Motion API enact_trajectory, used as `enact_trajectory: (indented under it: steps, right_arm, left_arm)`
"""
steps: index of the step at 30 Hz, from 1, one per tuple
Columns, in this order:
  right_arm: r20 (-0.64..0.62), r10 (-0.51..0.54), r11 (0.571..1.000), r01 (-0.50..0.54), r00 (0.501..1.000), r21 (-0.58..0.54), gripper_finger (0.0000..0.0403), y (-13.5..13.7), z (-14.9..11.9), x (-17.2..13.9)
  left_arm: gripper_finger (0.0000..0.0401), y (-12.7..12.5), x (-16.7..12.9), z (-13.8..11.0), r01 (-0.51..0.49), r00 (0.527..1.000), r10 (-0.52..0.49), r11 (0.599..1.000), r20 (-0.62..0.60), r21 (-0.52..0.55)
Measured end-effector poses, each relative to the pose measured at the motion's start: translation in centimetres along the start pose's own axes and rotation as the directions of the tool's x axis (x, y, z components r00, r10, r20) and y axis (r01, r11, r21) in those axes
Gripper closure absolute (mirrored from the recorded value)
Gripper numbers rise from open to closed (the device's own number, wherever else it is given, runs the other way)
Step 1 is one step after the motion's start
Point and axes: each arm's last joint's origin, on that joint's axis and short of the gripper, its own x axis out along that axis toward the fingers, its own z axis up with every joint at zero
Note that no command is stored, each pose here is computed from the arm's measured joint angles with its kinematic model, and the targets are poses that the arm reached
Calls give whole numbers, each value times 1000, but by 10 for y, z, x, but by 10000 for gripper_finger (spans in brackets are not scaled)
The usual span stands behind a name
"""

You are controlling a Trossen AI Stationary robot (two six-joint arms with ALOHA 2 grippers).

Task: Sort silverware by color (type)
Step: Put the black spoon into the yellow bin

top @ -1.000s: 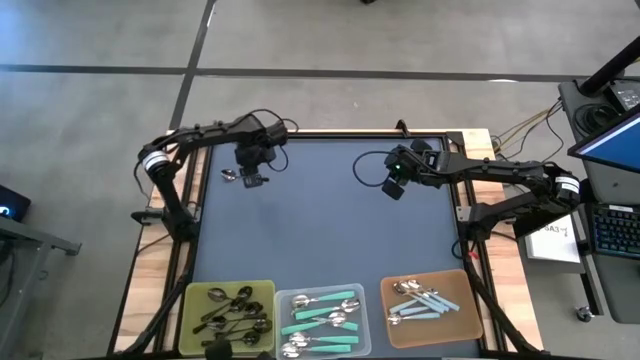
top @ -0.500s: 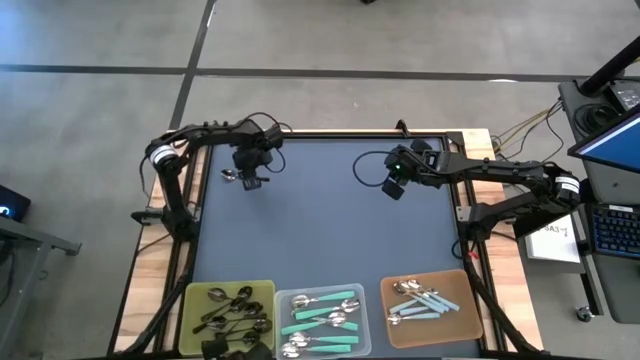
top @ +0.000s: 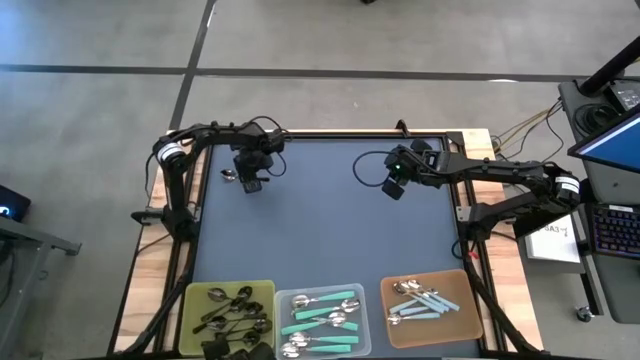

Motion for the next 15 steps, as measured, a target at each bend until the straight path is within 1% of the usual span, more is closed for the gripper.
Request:
enact_trajectory:
  steps: [3, 6, 8, 15]
  right_arm:
    - [0, 0, 1000, 0, 1000, 0, 300, 0, 0, 0]
    - [0, 0, 1000, 0, 1000, 0, 300, 0, 0, 0]
    - [0, 0, 1000, 0, 1000, 0, 300, 0, 0, 0]
    - [0, 0, 1000, 0, 1000, 0, 300, 0, 0, 0]
  left_arm:
    - [304, -1, 0, -1, 9, 1000, -8, 1000, -11, 13]
    - [304, -4, 0, -5, 69, 997, -66, 995, -46, 69]
    - [308, -6, 0, -7, 80, 995, -74, 993, -63, 88]
    - [324, -6, -1, -8, 84, 995, -78, 992, -62, 91]
